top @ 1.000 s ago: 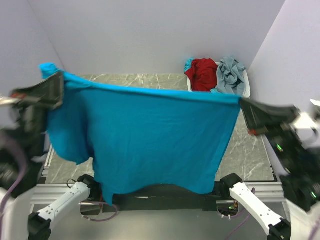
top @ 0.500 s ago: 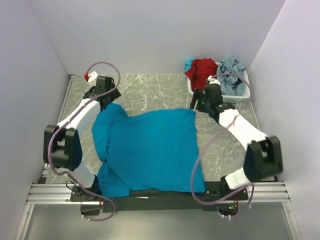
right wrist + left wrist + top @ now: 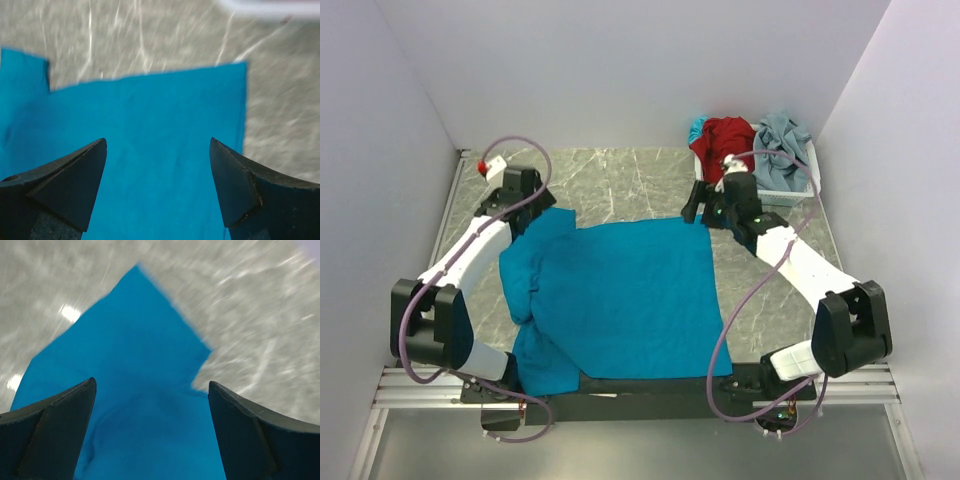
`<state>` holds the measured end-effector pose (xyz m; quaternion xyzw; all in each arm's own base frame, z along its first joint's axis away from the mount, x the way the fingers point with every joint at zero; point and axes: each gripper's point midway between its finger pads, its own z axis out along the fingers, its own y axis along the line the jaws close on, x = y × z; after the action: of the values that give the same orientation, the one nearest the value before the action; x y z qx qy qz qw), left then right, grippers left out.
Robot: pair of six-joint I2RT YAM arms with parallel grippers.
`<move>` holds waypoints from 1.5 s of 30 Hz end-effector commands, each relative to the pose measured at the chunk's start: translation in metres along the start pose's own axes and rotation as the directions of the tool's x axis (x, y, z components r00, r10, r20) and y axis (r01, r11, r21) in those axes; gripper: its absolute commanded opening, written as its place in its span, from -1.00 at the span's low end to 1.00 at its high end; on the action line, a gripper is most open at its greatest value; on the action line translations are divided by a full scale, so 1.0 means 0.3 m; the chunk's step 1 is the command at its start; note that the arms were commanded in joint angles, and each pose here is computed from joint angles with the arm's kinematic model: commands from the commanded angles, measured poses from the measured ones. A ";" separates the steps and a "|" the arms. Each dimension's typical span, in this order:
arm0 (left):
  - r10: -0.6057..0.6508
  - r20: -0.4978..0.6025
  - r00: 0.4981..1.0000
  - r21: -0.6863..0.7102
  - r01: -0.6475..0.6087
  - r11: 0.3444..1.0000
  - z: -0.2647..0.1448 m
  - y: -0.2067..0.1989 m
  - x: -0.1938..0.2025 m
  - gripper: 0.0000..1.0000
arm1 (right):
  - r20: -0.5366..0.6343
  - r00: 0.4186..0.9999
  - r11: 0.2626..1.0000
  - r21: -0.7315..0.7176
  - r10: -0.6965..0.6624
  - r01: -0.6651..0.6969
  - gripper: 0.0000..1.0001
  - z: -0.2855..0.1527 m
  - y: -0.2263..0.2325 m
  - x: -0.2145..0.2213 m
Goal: Fold and stack the t-shirts
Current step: Flatten the tshirt out
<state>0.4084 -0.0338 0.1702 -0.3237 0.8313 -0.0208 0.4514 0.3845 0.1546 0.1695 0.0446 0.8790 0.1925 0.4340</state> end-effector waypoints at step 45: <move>-0.015 -0.362 0.932 -0.249 -0.082 0.965 0.467 0.198 0.248 0.99 | -0.503 0.861 0.977 0.139 -0.071 0.162 0.79 0.488 -0.090 0.247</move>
<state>0.4466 0.0081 0.0258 -0.3649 0.8916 0.0452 0.2643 0.4446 0.1989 0.0266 -0.0134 0.9710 0.1047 0.2146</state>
